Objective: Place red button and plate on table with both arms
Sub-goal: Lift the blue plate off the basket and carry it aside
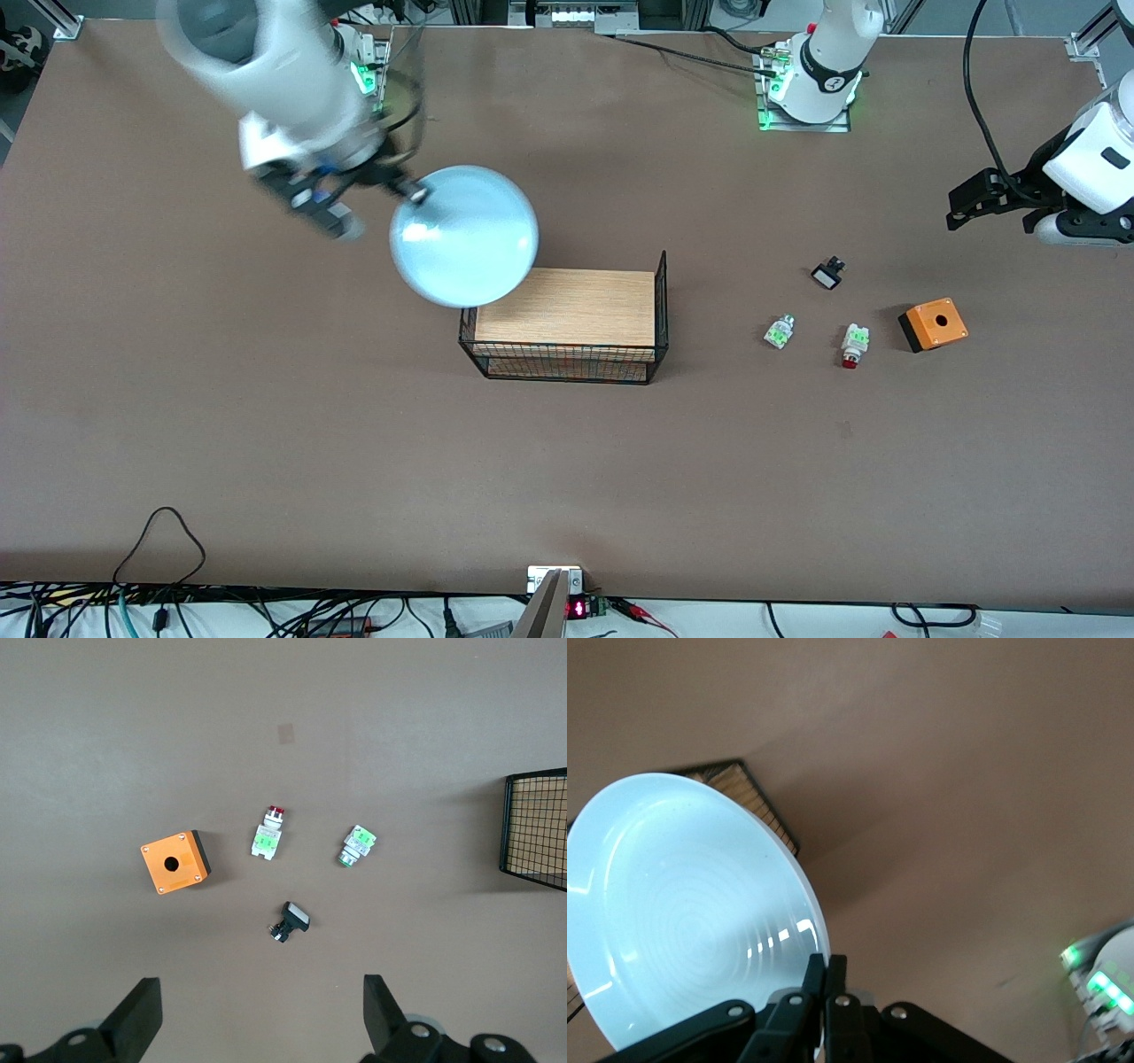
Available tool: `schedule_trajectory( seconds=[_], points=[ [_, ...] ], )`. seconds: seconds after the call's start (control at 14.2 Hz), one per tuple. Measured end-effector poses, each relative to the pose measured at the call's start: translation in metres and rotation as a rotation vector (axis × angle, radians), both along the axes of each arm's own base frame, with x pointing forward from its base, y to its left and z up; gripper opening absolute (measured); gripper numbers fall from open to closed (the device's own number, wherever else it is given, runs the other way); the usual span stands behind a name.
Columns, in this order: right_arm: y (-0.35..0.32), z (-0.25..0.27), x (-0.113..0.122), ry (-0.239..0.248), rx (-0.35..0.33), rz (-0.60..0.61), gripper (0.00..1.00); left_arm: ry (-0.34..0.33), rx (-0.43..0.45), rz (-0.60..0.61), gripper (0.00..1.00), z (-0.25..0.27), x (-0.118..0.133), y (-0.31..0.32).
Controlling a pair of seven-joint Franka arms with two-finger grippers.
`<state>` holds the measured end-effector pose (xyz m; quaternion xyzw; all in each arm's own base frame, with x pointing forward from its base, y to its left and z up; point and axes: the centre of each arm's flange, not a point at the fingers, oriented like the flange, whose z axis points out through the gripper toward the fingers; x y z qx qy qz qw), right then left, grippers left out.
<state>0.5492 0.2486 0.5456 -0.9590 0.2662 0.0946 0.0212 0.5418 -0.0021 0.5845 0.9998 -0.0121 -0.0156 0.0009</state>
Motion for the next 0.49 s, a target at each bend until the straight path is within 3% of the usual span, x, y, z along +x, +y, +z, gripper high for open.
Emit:
schedule_trajectory(
  seconds=[0.21,0.49],
  points=[
    [-0.104,-0.021,0.033,0.01,0.042,0.13,0.03,0.0,0.0,0.0,1.0,0.0,0.0,0.0],
    [-0.181,-0.055,0.042,0.027,0.036,0.3,0.03,0.0,0.0,0.0,1.0,0.0,0.0,0.0]
  ],
)
